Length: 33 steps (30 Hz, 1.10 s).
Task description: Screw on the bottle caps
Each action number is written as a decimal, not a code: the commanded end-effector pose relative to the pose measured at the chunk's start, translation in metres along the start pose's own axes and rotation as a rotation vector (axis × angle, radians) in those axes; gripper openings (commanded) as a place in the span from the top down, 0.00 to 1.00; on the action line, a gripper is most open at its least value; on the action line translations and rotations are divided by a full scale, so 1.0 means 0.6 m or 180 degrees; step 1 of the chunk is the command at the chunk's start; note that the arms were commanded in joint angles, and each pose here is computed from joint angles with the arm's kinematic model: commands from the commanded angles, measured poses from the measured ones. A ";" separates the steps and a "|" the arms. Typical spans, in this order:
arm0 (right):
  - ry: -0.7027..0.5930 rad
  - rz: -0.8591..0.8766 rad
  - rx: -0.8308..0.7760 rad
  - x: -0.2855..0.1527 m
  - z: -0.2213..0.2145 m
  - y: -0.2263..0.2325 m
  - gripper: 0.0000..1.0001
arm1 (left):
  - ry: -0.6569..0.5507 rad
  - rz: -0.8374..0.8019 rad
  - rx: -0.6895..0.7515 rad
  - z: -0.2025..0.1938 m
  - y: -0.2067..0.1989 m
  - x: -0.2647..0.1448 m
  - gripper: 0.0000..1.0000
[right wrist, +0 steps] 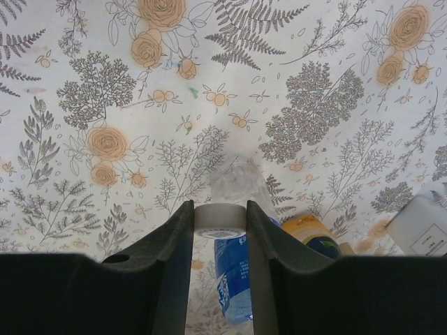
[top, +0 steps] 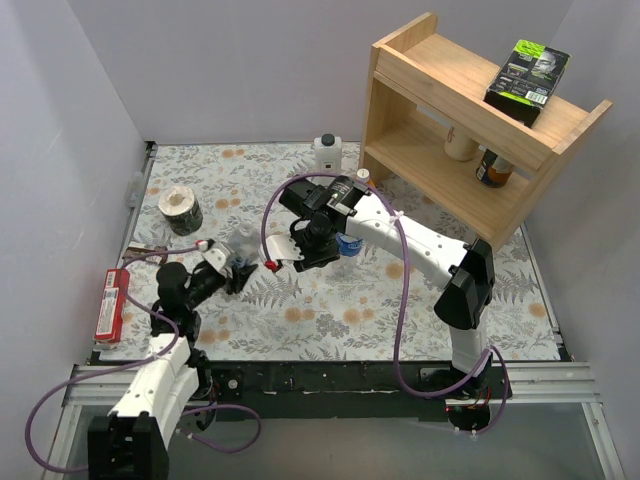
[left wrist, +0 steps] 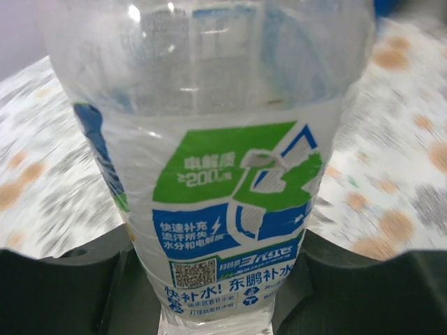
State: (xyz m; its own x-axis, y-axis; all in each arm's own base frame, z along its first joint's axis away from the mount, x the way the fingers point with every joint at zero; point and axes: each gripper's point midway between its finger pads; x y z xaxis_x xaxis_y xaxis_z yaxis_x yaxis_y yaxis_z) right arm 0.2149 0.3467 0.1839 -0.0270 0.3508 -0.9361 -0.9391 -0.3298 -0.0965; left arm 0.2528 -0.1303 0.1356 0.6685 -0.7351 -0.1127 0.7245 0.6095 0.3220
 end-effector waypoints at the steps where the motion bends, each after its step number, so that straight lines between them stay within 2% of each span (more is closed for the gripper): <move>1: -0.0127 0.0203 0.0005 0.003 0.010 0.020 0.99 | 0.0208 0.1342 -0.0799 0.013 0.140 -0.048 1.00; 3: -0.0209 0.0295 0.0011 0.032 0.022 0.015 0.99 | 0.0459 0.1910 -0.1111 -0.006 0.179 -0.074 1.00; 7: -0.0353 0.0368 0.0017 0.084 0.037 0.005 0.99 | 0.0306 0.2505 -0.1510 0.040 0.232 -0.107 1.00; 10: -0.0403 0.0376 0.0145 0.148 0.041 0.005 0.99 | 0.0213 0.2674 -0.1712 0.065 0.250 -0.117 1.00; 14: -0.0104 0.0432 0.0232 0.240 0.014 0.019 0.99 | 0.0045 0.2624 -0.1413 0.125 0.276 -0.123 1.00; 17: -0.0051 0.0388 0.0278 0.275 0.017 0.016 0.96 | 0.0054 0.2663 -0.1232 0.144 0.288 -0.129 1.00; 21: -0.0150 0.0514 0.0249 0.295 0.029 0.037 0.79 | 0.0040 0.2561 -0.1210 0.155 0.288 -0.122 1.00; 22: -0.0185 0.0564 0.0244 0.297 0.033 0.042 0.63 | 0.0040 0.2531 -0.1212 0.156 0.288 -0.120 1.00; 23: -0.0250 0.0615 0.0249 0.295 0.038 0.047 0.55 | 0.0033 0.2477 -0.1231 0.156 0.285 -0.115 1.00; 24: -0.0276 0.0607 0.0294 0.292 0.041 0.046 0.36 | 0.0021 0.2439 -0.1233 0.157 0.283 -0.112 1.00; 30: -0.0649 0.0717 0.0396 0.227 0.047 0.034 0.32 | 0.0003 0.2215 -0.1191 0.156 0.276 -0.093 1.00; 33: -0.0744 0.0748 0.0354 0.213 0.031 0.036 0.34 | 0.0001 0.2179 -0.1210 0.150 0.276 -0.087 1.00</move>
State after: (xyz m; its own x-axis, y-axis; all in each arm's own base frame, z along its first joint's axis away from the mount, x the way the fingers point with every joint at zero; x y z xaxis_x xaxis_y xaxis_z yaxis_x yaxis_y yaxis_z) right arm 0.1832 0.4102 0.0325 -0.2743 0.3872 -0.8802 -0.9384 -0.3079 0.1570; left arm 0.3206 -0.0118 0.2645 0.9919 -0.1174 -0.0491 0.1152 0.9923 -0.0447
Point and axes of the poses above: each gripper's point midway between its finger pads, its own x axis out along the fingers, its own y axis along the line the jaws close on, z = x × y, and after that the axes turned 11 degrees about x, right-handed
